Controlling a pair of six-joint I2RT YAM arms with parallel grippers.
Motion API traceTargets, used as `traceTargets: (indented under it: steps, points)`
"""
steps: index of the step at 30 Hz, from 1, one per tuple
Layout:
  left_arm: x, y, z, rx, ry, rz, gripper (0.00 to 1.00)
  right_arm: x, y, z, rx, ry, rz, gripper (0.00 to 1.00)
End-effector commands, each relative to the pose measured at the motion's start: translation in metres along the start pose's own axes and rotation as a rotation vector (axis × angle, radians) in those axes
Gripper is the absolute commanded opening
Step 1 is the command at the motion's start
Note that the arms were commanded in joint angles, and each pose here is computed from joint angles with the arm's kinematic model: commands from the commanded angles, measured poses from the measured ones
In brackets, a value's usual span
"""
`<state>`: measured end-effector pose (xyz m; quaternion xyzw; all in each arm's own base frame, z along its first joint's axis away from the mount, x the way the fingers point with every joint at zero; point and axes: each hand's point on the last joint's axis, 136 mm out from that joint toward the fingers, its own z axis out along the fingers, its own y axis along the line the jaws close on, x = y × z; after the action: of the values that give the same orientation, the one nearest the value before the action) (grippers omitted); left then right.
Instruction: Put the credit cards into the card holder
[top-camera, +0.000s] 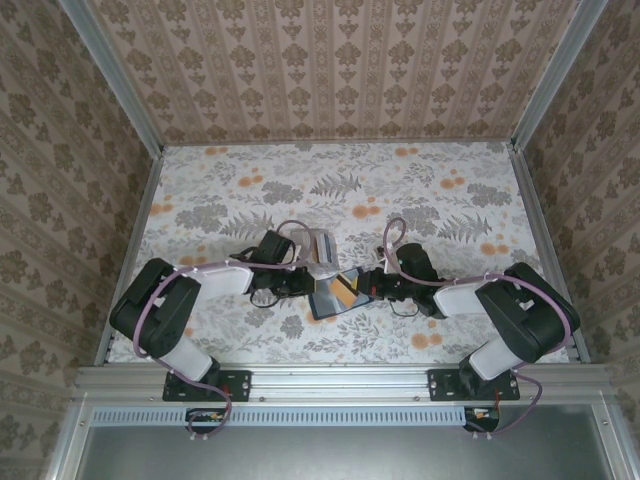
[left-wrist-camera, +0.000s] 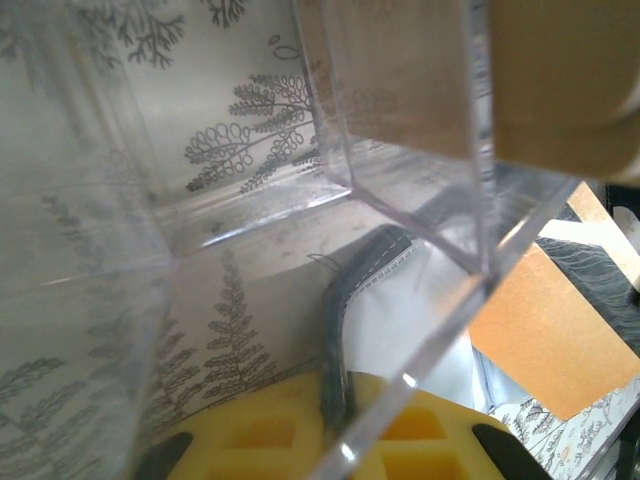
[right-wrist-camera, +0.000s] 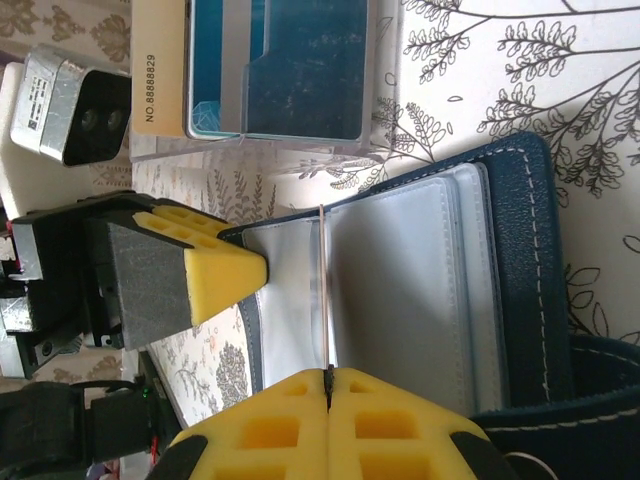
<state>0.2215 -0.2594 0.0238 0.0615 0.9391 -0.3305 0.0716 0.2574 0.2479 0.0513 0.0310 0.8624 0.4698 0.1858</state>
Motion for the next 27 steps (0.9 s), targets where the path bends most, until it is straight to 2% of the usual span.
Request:
traceTargets:
  steps: [1,4,7,12,17,23,27]
  points:
    - [0.025,0.014,0.002,-0.036,0.066,-0.088,0.15,-0.003,0.006,0.002,-0.004,-0.035,-0.011,0.0]
    - [0.024,0.015,-0.003,-0.049,0.05,-0.088,0.17,-0.005,0.003,0.004,0.008,-0.042,-0.007,0.0]
    - [0.021,0.014,-0.008,-0.045,0.011,-0.097,0.27,-0.007,0.004,0.006,-0.001,-0.052,-0.011,0.0]
    - [0.019,0.011,-0.012,-0.049,0.008,-0.084,0.27,-0.005,0.01,0.014,-0.022,-0.014,-0.014,0.04]
    - [0.023,0.013,-0.01,-0.051,0.024,-0.093,0.24,0.006,0.012,0.015,-0.006,0.052,-0.043,0.12]
    - [0.027,0.015,-0.014,-0.054,0.017,-0.094,0.12,0.017,0.009,0.016,0.066,0.126,-0.102,0.16]
    - [0.028,0.016,-0.013,-0.054,0.022,-0.095,0.08,0.022,0.006,0.015,0.089,0.164,-0.114,0.17]
